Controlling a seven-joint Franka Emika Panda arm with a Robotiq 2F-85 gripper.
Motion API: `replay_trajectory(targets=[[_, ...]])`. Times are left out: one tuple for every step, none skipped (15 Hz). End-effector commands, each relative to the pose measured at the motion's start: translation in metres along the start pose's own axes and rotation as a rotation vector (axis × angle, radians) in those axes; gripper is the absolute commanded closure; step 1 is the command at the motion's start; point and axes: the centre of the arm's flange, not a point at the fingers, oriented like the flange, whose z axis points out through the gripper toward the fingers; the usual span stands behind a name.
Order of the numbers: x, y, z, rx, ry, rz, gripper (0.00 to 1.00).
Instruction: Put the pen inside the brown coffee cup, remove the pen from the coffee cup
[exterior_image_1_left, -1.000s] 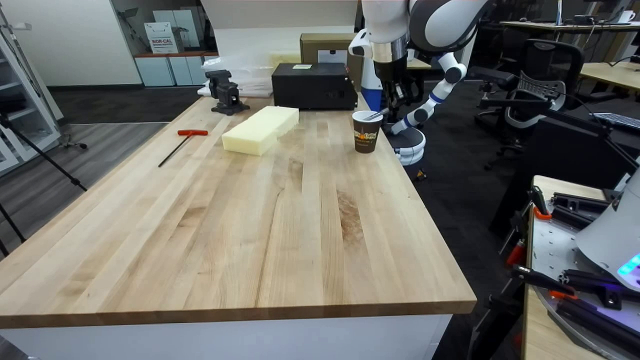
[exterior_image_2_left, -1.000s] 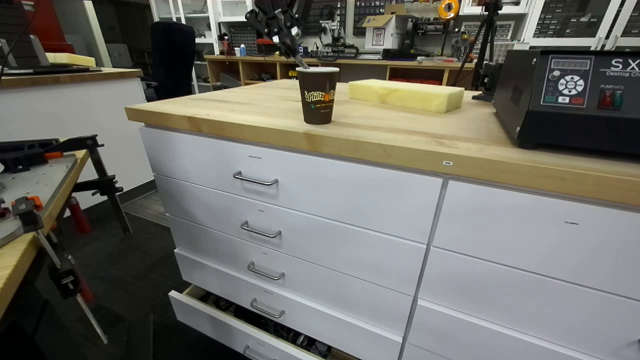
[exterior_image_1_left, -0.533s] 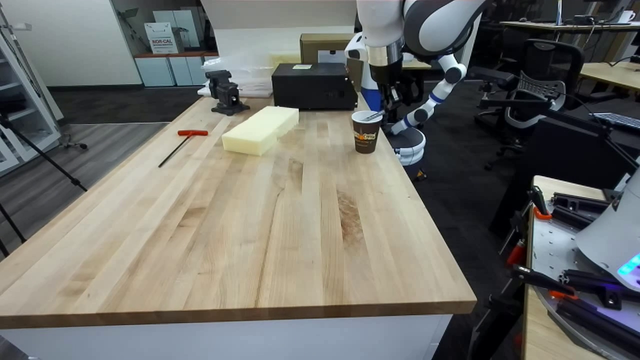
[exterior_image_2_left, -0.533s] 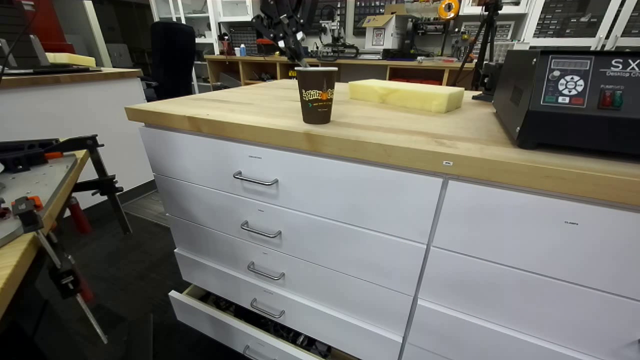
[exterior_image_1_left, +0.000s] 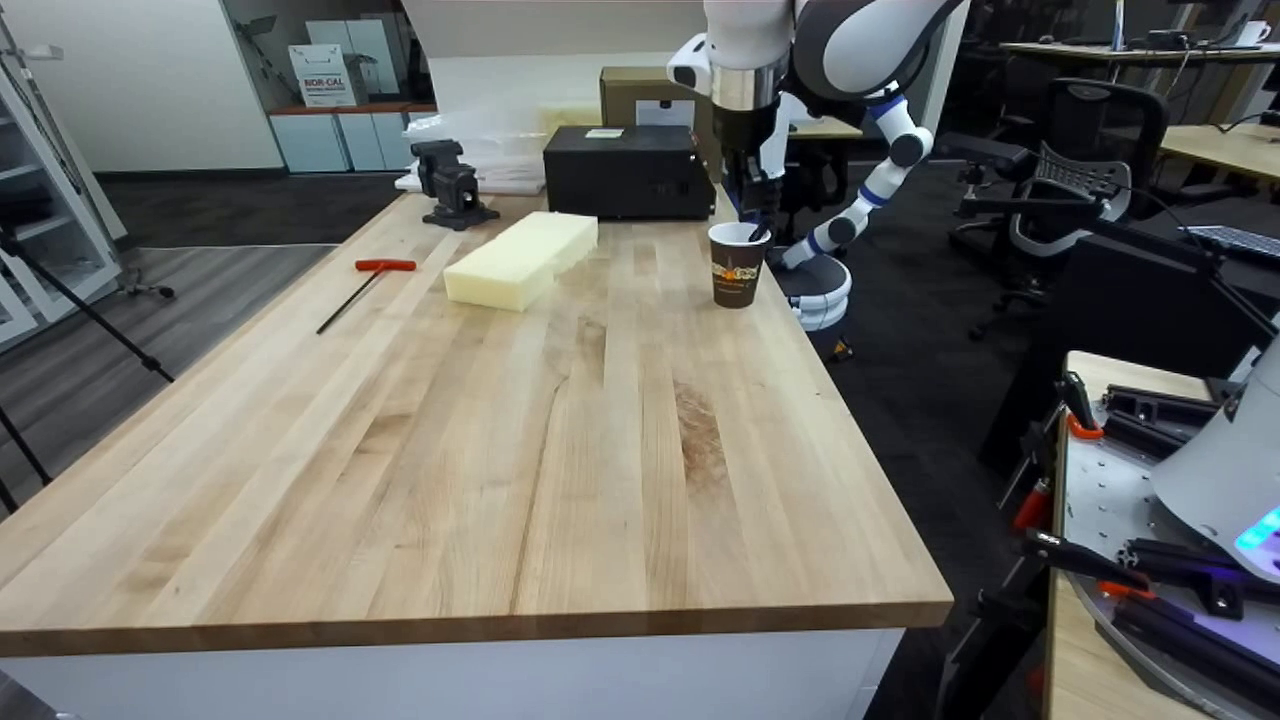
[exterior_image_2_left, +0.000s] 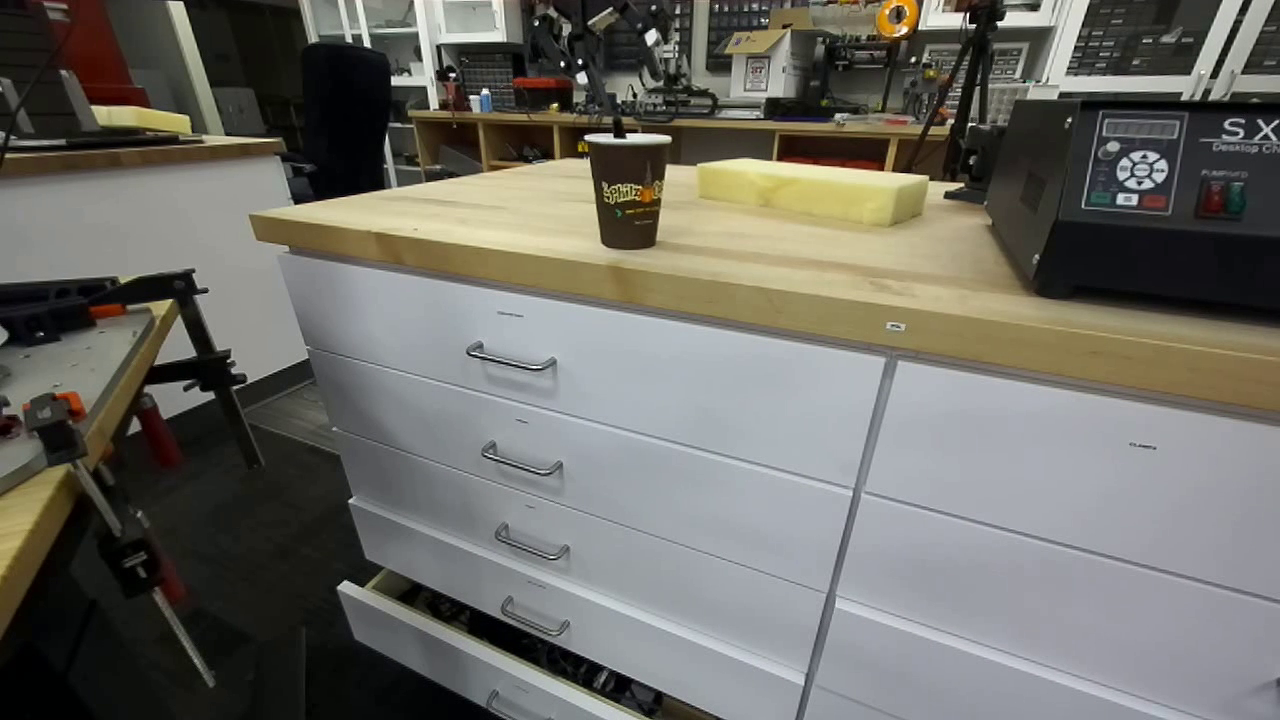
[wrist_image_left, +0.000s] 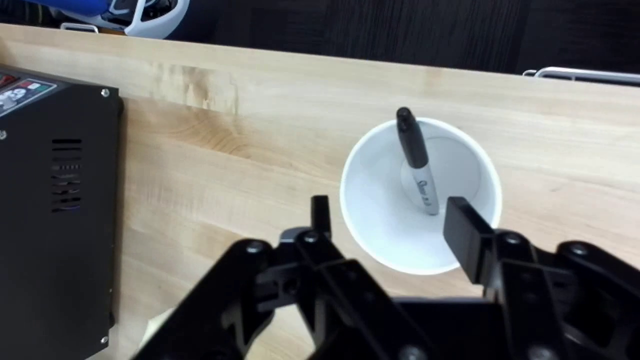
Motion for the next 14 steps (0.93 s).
replay_trajectory(targets=[[0.008,0.006,-0.025,-0.003,0.085,0.076,0.09],[0.009,0.007,-0.034,0.007,0.112,0.099,0.03],[0.010,0.009,-0.040,0.015,0.134,0.119,0.01],[0.009,0.010,-0.048,0.009,0.155,0.136,0.00],[0.008,0.012,-0.054,0.001,0.163,0.161,0.00],[0.004,0.015,-0.061,0.012,0.165,0.207,0.00],[-0.001,0.017,-0.066,0.030,0.168,0.261,0.00],[-0.007,0.020,-0.071,0.048,0.174,0.313,0.00],[-0.013,0.022,-0.074,0.059,0.179,0.351,0.00],[-0.021,0.025,-0.077,0.073,0.180,0.391,0.00],[-0.028,0.027,-0.080,0.091,0.180,0.429,0.00],[-0.036,0.030,-0.081,0.118,0.182,0.474,0.00],[-0.044,0.031,-0.080,0.139,0.185,0.513,0.00],[-0.052,0.033,-0.078,0.166,0.184,0.556,0.00]])
